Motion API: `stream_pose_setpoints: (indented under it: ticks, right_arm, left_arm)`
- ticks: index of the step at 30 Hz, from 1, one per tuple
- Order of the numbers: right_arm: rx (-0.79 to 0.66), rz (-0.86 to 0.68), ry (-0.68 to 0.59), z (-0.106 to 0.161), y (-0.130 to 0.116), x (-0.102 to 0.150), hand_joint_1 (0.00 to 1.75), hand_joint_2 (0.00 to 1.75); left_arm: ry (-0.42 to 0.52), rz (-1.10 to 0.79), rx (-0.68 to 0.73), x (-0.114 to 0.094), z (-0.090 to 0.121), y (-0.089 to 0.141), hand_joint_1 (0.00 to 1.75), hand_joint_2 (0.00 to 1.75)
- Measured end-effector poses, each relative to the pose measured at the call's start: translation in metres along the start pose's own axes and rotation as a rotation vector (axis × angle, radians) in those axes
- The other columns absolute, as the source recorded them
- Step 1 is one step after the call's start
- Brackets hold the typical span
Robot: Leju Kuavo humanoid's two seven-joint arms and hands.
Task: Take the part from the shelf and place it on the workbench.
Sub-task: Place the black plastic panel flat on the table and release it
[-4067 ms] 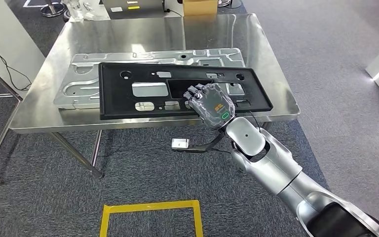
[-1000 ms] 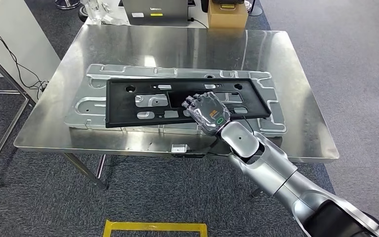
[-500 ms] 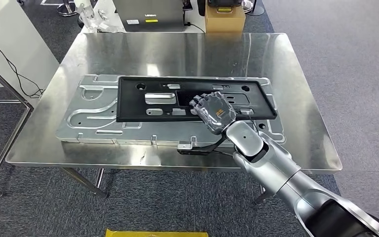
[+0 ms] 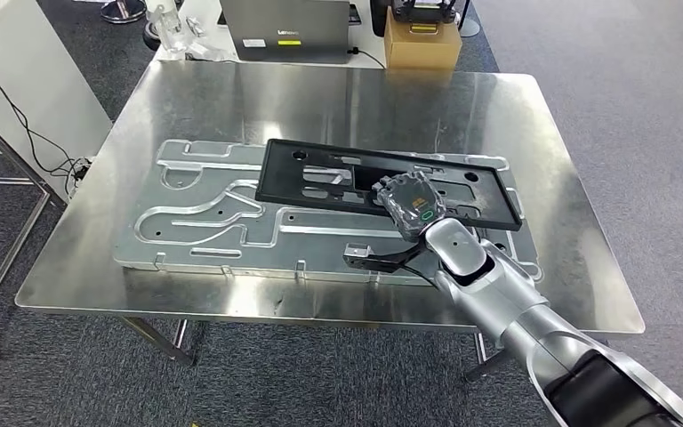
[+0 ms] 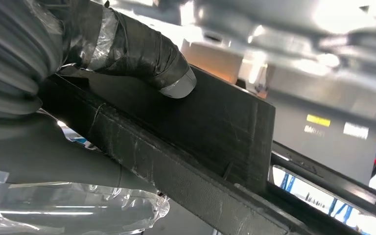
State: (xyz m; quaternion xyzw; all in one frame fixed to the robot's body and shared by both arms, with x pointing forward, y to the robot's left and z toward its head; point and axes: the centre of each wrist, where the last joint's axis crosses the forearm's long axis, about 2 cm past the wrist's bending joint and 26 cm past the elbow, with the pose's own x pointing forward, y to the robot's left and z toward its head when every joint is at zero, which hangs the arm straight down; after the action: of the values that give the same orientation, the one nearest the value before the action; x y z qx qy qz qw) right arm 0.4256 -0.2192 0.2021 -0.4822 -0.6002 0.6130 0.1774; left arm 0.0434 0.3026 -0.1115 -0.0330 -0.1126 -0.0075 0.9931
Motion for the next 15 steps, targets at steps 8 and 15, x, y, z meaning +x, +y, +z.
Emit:
stream_pose_setpoints:
  ticks: [8,15]
  right_arm:
    - [0.026,-0.010,0.006,0.0015,0.0108,0.0011,0.00,0.00]
    - [0.027,-0.034,-0.014,-0.0016,0.0123,0.0083,0.00,0.00]
  left_arm:
    - [-0.035,0.022,-0.038,0.0013,-0.0003,-0.0024,0.00,1.75]
    - [-0.031,0.111,-0.085,0.0007,0.0000,-0.0021,0.00,1.31]
